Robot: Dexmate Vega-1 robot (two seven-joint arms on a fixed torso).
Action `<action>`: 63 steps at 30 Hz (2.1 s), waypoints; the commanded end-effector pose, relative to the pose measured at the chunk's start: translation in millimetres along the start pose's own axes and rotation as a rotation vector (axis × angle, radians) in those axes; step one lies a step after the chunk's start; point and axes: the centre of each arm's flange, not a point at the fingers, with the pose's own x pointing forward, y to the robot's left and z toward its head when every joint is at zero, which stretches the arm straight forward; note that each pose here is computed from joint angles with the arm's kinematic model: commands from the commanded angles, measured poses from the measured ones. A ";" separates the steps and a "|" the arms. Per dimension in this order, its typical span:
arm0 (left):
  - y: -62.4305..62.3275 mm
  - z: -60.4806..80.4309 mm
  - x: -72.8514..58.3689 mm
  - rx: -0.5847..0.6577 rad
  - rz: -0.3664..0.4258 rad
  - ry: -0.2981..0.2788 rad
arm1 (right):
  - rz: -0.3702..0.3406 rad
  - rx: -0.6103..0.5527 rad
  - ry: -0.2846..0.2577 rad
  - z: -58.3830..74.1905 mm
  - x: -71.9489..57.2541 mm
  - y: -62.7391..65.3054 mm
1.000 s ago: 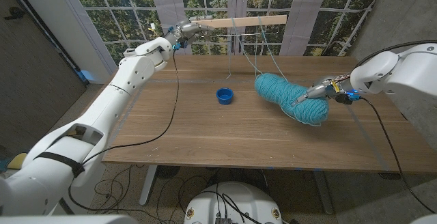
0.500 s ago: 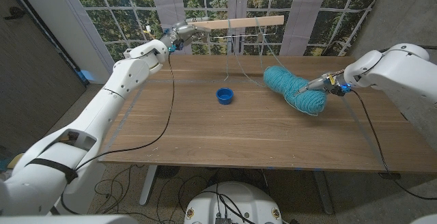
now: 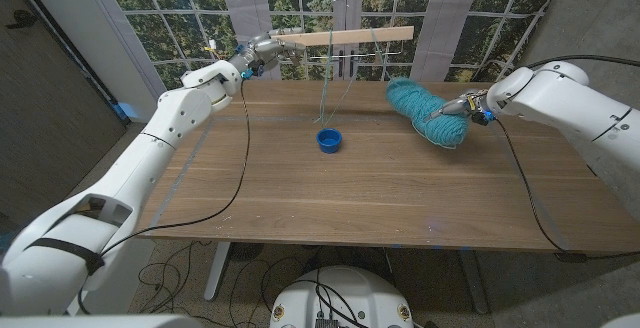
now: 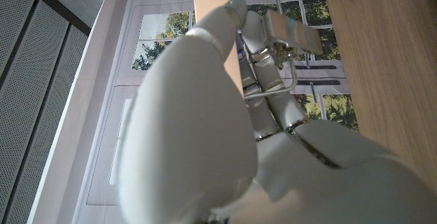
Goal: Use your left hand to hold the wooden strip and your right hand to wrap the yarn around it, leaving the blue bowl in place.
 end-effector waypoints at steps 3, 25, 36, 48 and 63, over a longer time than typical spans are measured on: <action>3.2 -0.7 -8.1 -0.005 -0.024 0.021 | -0.309 -0.097 -0.145 61.6 -1.6 -21.7; 9.4 -5.2 -18.3 0.012 -0.033 0.060 | -0.572 -0.273 -0.355 167.6 -45.8 -47.5; 10.4 -6.5 -23.2 0.034 -0.015 0.087 | -0.635 -0.362 -0.472 210.3 -77.0 -45.2; 13.7 -8.3 -25.8 0.057 0.030 0.094 | -0.727 -0.488 -0.587 251.8 -118.8 -33.5; 25.9 -7.4 -20.2 0.076 0.074 0.097 | -0.797 -0.556 -0.590 262.3 -168.2 -26.9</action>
